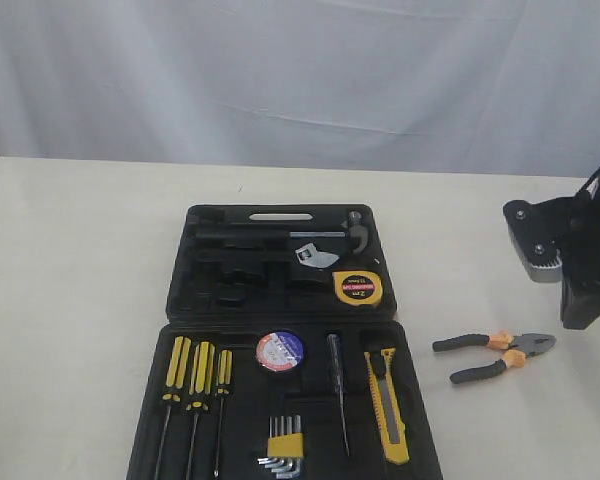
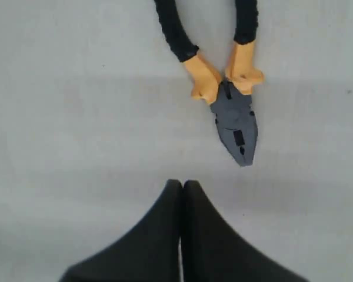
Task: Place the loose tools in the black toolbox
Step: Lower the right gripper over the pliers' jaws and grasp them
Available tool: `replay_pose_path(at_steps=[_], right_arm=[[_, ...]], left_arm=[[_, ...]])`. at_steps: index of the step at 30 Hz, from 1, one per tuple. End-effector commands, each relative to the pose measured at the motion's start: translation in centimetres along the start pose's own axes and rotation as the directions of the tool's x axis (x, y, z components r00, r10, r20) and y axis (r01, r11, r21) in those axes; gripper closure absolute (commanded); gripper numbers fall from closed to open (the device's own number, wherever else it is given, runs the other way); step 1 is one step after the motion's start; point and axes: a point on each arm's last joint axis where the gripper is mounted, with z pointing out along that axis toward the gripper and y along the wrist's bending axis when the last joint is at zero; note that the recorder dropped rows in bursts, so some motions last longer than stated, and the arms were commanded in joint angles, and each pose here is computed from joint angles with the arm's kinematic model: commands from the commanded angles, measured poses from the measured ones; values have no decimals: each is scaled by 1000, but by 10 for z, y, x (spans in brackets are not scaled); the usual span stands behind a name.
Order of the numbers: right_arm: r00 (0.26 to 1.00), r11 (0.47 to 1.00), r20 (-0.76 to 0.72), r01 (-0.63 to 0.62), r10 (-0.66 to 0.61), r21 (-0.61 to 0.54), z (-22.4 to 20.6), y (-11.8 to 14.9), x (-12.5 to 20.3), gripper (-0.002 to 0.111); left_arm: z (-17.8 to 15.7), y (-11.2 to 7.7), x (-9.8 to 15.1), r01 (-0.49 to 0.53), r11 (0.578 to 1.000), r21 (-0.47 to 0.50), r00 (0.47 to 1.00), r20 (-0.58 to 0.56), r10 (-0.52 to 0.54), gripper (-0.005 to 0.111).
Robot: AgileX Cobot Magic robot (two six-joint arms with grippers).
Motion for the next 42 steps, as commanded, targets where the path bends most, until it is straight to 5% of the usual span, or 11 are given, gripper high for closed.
replay_pose_path(at_steps=[1, 4, 7, 14, 21, 31, 37, 42], right_arm=[[998, 998, -5, 61, -61, 4, 23, -12, 0, 108], [998, 998, 9, 68, -68, -10, 33, -15, -2, 107], [999, 999, 12, 41, -41, 7, 33, -17, -2, 92], [995, 995, 53, 85, -87, 45, 31, -22, -3, 94], [997, 997, 54, 57, -59, 44, 31, -22, -3, 67], [986, 986, 38, 160, -162, 53, 43, -26, -3, 65], [986, 985, 38, 162, -164, 56, 56, -31, -4, 49], [986, 986, 44, 160, -161, 39, 64, -32, -5, 51]], left_arm=[[0, 0, 0, 5, 1000, 5, 1000, 4, -5, 107], [0, 0, 0, 5, 1000, 5, 1000, 4, -5, 107], [0, 0, 0, 5, 1000, 5, 1000, 4, -5, 107], [0, 0, 0, 5, 1000, 5, 1000, 4, -5, 107], [0, 0, 0, 5, 1000, 5, 1000, 4, -5, 107], [0, 0, 0, 5, 1000, 5, 1000, 4, -5, 107], [0, 0, 0, 5, 1000, 5, 1000, 4, -5, 107], [0, 0, 0, 5, 1000, 5, 1000, 4, -5, 107]])
